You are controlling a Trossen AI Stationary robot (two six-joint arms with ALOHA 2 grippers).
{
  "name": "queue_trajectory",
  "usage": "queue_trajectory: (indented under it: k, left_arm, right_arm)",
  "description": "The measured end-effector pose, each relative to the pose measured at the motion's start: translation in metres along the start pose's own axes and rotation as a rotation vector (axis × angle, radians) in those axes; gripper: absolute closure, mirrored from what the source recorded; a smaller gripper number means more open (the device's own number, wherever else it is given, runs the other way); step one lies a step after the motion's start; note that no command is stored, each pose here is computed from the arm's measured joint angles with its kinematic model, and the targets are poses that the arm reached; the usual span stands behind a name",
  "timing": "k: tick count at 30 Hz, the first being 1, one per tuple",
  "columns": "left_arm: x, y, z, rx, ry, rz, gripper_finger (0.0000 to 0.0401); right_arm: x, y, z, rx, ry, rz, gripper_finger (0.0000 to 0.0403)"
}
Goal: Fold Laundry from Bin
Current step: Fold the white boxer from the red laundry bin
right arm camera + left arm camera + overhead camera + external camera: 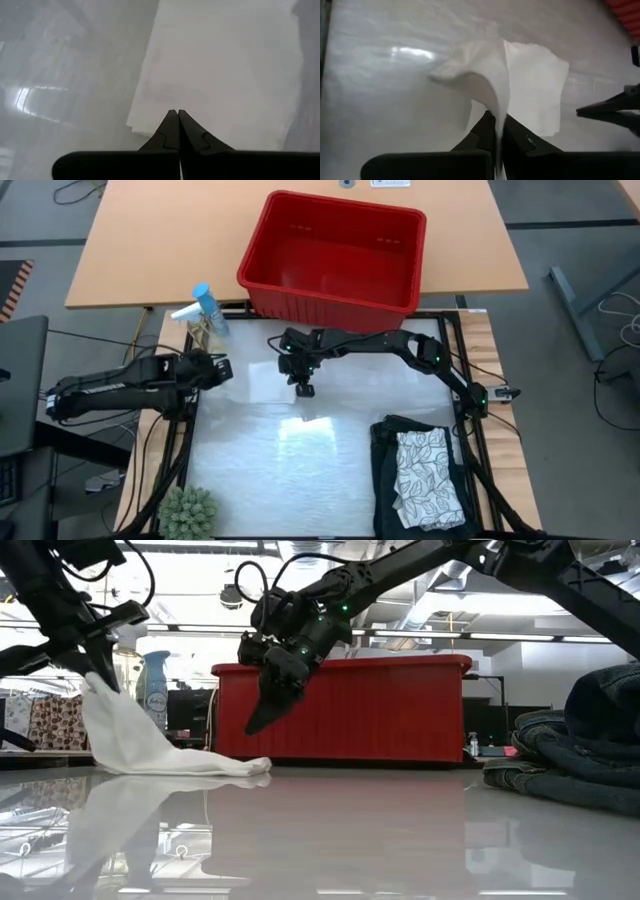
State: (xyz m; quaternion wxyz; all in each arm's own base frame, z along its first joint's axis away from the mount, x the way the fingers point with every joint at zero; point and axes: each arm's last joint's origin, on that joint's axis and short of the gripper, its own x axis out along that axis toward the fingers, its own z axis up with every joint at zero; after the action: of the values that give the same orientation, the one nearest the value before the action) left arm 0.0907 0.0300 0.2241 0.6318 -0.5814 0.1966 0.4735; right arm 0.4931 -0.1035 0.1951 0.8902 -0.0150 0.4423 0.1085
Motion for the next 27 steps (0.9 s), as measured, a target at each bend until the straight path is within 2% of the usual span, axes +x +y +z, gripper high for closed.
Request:
queue_trajectory:
  k: [5, 7, 13, 16, 19, 22, 27]
  left_arm:
    - [-0.005, -0.013, 0.002, 0.007, 0.009, 0.027, 0.0401]
    - [-0.006, -0.020, 0.003, 0.029, 0.011, 0.074, 0.0401]
    - [-0.005, -0.053, 0.005, 0.142, 0.045, 0.188, 0.0401]
    - [-0.001, -0.071, 0.006, 0.204, 0.059, 0.244, 0.0401]
    - [0.008, -0.086, 0.005, 0.258, 0.067, 0.289, 0.0401]
    - [0.022, -0.095, 0.002, 0.304, 0.088, 0.333, 0.0401]
    - [0.052, -0.106, -0.006, 0.343, 0.135, 0.345, 0.0401]
  right_arm:
    - [-0.001, -0.005, 0.000, -0.003, -0.019, -0.011, 0.0388]
    - [0.001, -0.010, 0.000, -0.002, -0.037, -0.020, 0.0388]
    - [0.008, -0.018, -0.002, 0.005, -0.063, -0.036, 0.0388]
    - [0.021, -0.018, -0.007, 0.005, -0.052, -0.023, 0.0388]
    - [0.027, -0.013, -0.010, 0.012, -0.026, -0.010, 0.0388]
    - [0.030, -0.011, -0.005, -0.007, -0.062, -0.018, 0.0388]
    - [0.032, -0.012, -0.008, 0.006, -0.054, -0.017, 0.0388]
